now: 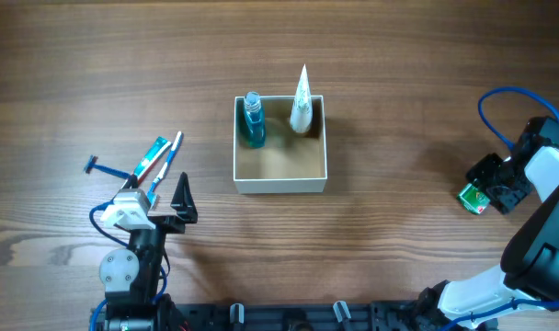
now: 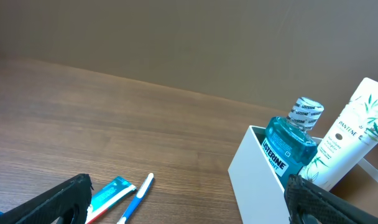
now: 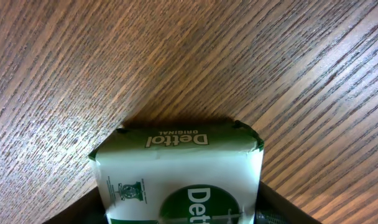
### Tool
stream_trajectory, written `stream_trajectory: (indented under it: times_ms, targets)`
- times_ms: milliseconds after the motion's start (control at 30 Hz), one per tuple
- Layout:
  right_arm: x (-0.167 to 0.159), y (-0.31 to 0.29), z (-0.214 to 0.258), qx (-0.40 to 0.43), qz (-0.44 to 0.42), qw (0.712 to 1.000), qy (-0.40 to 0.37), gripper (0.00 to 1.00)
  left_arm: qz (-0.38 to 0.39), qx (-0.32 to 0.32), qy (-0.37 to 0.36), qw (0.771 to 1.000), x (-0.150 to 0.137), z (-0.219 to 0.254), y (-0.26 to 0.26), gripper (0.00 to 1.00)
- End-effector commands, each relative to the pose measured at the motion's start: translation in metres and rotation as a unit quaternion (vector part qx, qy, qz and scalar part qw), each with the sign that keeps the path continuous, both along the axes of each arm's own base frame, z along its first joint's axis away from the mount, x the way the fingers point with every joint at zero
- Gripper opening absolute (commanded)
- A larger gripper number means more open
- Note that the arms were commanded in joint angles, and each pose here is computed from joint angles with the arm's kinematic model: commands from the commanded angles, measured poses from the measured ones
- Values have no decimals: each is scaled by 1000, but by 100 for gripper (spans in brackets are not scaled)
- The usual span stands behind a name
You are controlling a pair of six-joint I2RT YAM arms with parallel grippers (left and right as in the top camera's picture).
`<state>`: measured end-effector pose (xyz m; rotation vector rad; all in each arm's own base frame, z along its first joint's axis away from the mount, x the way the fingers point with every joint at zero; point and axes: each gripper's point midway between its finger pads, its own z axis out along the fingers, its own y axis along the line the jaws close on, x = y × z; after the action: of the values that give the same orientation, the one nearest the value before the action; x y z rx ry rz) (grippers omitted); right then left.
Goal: Pack container
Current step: 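Move the right gripper to the green Dettol soap bar and grasp it, then carry the soap bar into the box and release it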
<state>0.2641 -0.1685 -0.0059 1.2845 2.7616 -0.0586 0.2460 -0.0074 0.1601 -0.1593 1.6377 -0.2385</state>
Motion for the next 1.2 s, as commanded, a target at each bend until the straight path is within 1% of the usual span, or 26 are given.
stream_trajectory:
  times_ms: [0,33,100,167,233,300,333,367,400,467,533,567,667,767,833,867,900,967,1000,1067,1100,1167]
  targets:
    - [-10,17,-19,42,-12,999,14,58,8,-5,0,1000,0,-2,3,100]
    - [-10,17,-19,42,-12,999,14,56,8,-5,0,1000,0,-2,3,100]
    - [-9,18,-19,44,-12,999,13,50,8,-5,0,1000,0,-2,3,100]
    - [-9,18,-19,45,-14,999,12,41,8,-5,0,1000,0,-2,3,100]
    - [-8,20,-19,50,-24,998,9,40,8,-5,0,1000,0,-2,3,100]
    - [-4,24,-17,63,-21,998,0,33,8,-5,0,1000,0,-2,3,100]
    - [-1,25,-15,70,-21,997,-6,25,8,-5,0,1000,0,-2,3,100]
    - [4,26,-9,77,-20,997,-12,14,8,-5,0,1000,0,-2,3,100]
    - [7,25,-4,79,-19,997,-15,9,8,-5,0,1000,0,-2,3,100]
    - [17,23,12,82,-18,996,-28,8,8,-5,0,1000,0,-2,3,100]
    - [37,20,43,88,-13,994,-59,8,8,-5,0,1000,0,-2,3,100]
    - [45,19,59,92,-7,993,-75,4,8,-5,0,1000,0,-2,3,100]
    - [69,24,109,83,51,988,-121,4,8,-5,0,1000,0,-2,3,100]
    - [91,51,163,52,143,974,-168,4,8,-5,0,1000,0,-2,3,100]
    - [105,88,198,24,250,947,-201,4,8,-5,0,1000,0,-2,3,100]
    - [108,110,211,15,309,927,-212,4,8,-5,0,1000,0,-2,3,100]
    - [109,139,224,3,376,899,-223,4,8,-5,0,1000,0,-2,3,100]
    - [104,199,242,-15,505,828,-242,4,8,-5,0,1000,0,-2,3,100]
    - [99,223,247,-20,551,797,-247,4,8,-5,0,1000,0,-2,3,100]
    - [87,265,255,-42,628,737,-248,4,8,-5,0,1000,0,-2,3,100]
    - [83,277,256,-51,648,719,-247,4,8,-5,0,1000,0,-2,3,100]
    - [70,309,258,-68,699,669,-242,4,8,-5,0,1000,0,-2,3,100]
